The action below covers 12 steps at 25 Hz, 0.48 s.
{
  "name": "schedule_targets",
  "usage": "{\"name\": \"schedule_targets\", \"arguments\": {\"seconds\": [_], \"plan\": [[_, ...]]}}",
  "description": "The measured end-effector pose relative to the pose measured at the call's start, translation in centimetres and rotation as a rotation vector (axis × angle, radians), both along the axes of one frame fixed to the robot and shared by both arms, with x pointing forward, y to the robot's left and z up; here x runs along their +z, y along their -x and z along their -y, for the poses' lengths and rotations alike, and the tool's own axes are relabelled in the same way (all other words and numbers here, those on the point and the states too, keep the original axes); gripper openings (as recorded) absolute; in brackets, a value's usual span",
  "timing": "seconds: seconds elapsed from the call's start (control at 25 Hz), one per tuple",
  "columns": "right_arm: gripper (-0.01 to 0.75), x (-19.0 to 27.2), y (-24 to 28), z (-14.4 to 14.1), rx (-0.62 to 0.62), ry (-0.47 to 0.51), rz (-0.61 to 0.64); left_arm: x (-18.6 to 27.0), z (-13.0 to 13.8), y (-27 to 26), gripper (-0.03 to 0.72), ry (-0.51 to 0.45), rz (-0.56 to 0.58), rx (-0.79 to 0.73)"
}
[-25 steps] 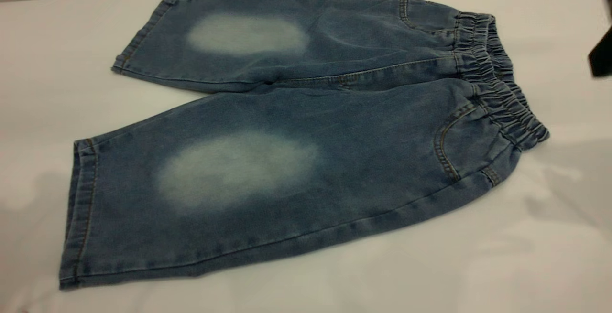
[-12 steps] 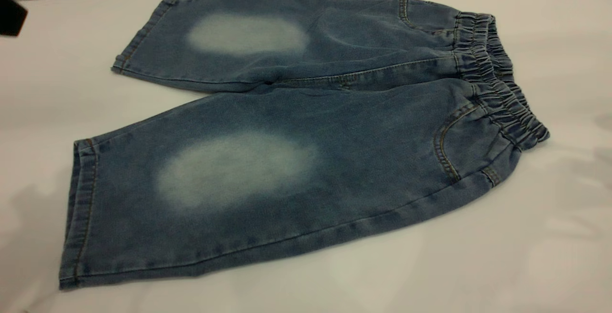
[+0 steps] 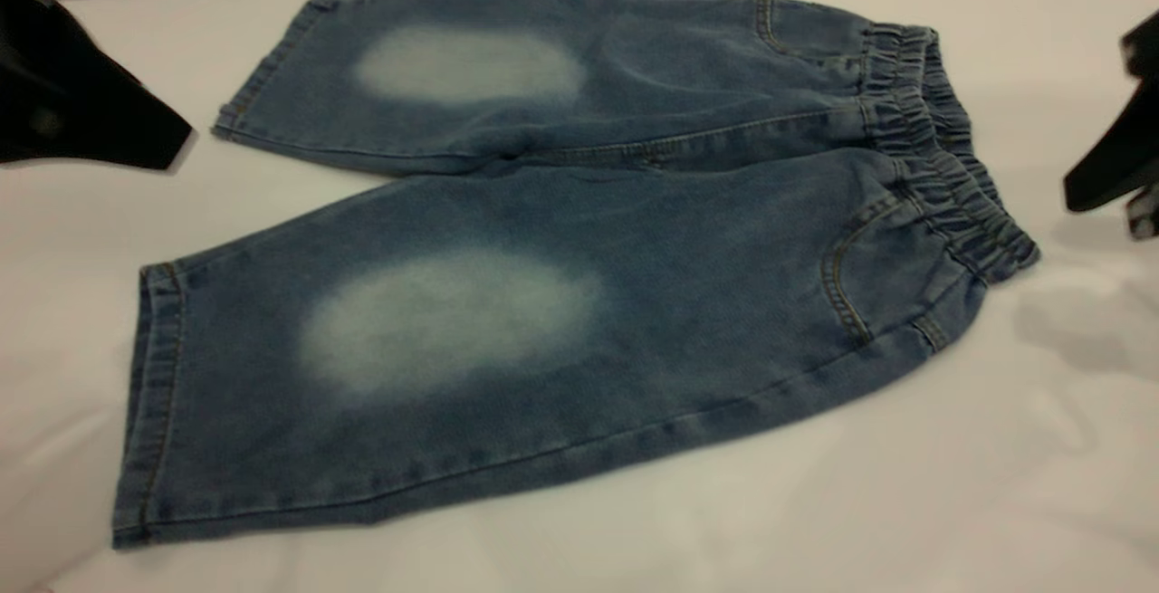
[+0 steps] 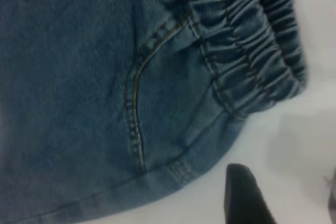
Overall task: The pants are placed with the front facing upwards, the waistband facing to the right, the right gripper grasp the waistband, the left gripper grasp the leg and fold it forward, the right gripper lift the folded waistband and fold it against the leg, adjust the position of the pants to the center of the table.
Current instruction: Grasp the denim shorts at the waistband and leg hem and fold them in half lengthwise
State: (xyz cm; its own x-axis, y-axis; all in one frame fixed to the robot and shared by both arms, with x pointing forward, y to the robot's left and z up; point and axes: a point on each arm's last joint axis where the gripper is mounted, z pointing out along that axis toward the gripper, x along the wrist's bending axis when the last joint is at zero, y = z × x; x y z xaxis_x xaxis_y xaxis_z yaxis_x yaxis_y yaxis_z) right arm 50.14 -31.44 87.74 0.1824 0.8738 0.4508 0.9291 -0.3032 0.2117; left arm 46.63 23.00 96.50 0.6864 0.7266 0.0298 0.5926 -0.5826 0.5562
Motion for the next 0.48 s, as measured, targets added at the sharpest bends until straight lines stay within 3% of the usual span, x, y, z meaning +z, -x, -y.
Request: {"name": "schedule_targets", "arguments": {"seconds": [0.28, 0.48], "plan": [[0.293, -1.9, -1.6, -0.9, 0.067, -0.133, 0.035, -2.9, 2.1, -0.4, 0.447, -0.060, -0.058, -0.098], [0.344, -2.0, -1.6, -0.9, 0.105, -0.130, 0.047, -3.1, 2.6, -0.2, 0.452, -0.064, -0.059, -0.126]]}}
